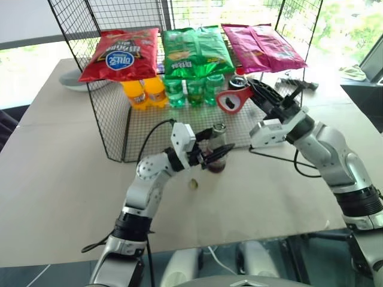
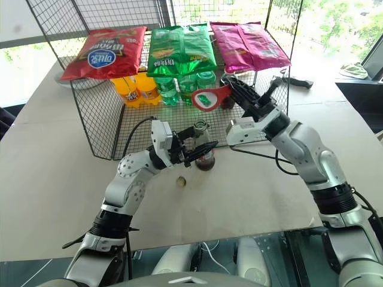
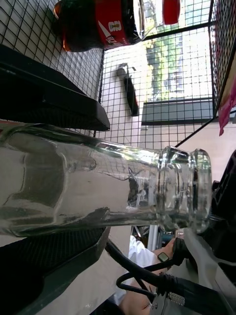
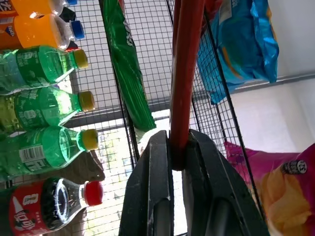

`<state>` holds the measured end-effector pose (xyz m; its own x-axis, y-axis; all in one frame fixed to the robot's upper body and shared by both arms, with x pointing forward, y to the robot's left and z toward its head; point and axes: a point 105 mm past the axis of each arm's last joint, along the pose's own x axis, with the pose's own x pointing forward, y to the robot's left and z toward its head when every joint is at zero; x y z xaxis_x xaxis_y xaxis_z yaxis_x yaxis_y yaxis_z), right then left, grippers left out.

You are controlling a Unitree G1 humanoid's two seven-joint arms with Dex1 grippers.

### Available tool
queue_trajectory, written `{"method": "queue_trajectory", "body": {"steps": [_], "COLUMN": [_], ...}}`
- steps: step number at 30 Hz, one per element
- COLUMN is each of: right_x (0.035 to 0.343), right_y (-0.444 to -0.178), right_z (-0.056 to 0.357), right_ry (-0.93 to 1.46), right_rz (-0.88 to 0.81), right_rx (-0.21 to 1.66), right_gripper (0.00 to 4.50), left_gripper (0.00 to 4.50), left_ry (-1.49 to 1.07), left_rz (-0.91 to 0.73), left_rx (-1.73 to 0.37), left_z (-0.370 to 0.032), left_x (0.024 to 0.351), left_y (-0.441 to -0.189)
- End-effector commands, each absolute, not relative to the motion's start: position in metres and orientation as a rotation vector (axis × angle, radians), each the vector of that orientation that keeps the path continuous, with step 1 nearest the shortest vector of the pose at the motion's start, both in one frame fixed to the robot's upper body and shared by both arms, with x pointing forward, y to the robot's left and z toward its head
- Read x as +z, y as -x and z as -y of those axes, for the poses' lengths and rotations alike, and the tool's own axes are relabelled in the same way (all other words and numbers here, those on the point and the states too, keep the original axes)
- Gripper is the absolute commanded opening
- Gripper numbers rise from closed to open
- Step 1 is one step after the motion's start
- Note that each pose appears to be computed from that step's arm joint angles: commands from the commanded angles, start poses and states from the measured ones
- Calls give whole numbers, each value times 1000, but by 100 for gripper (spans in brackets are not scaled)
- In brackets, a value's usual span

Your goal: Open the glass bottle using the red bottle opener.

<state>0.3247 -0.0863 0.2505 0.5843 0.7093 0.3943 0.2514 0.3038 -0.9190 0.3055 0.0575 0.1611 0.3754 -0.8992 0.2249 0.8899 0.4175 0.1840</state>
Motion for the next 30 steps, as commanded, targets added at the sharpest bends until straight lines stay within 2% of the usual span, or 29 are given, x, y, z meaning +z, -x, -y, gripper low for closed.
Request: {"method": "queue_trajectory", "body": {"steps": [1,6,8,9,11,12,16,23,30], "right_x": [256,237,233,231,228,226,219,183,160], "right_y": [-328,-330,-330,-330,-330,-330,-331,-336,-332], "right_z": [101,99,98,98,98,98,99,107,112], "right_ry": [1130,1050,1019,1004,996,990,953,598,451], "right_rz": [904,823,798,791,780,774,735,467,317], "right_rx": [321,386,395,396,399,398,414,480,523], "right_gripper": [0,0,0,0,0,0,0,0,0], "left_gripper": [228,228,328,342,429,441,441,441,441], "left_ry": [-21,-16,-17,-17,-18,-19,-27,-67,-80], "left_rz": [304,301,300,300,303,303,295,287,266], "left_rx": [-1144,-1153,-1155,-1156,-1153,-1154,-1167,-1146,-1126], "left_z": [-58,-59,-59,-59,-60,-60,-61,-70,-78], "left_x": [161,161,161,162,162,163,162,161,157], "left_y": [-304,-303,-303,-303,-303,-302,-299,-296,-294]}}
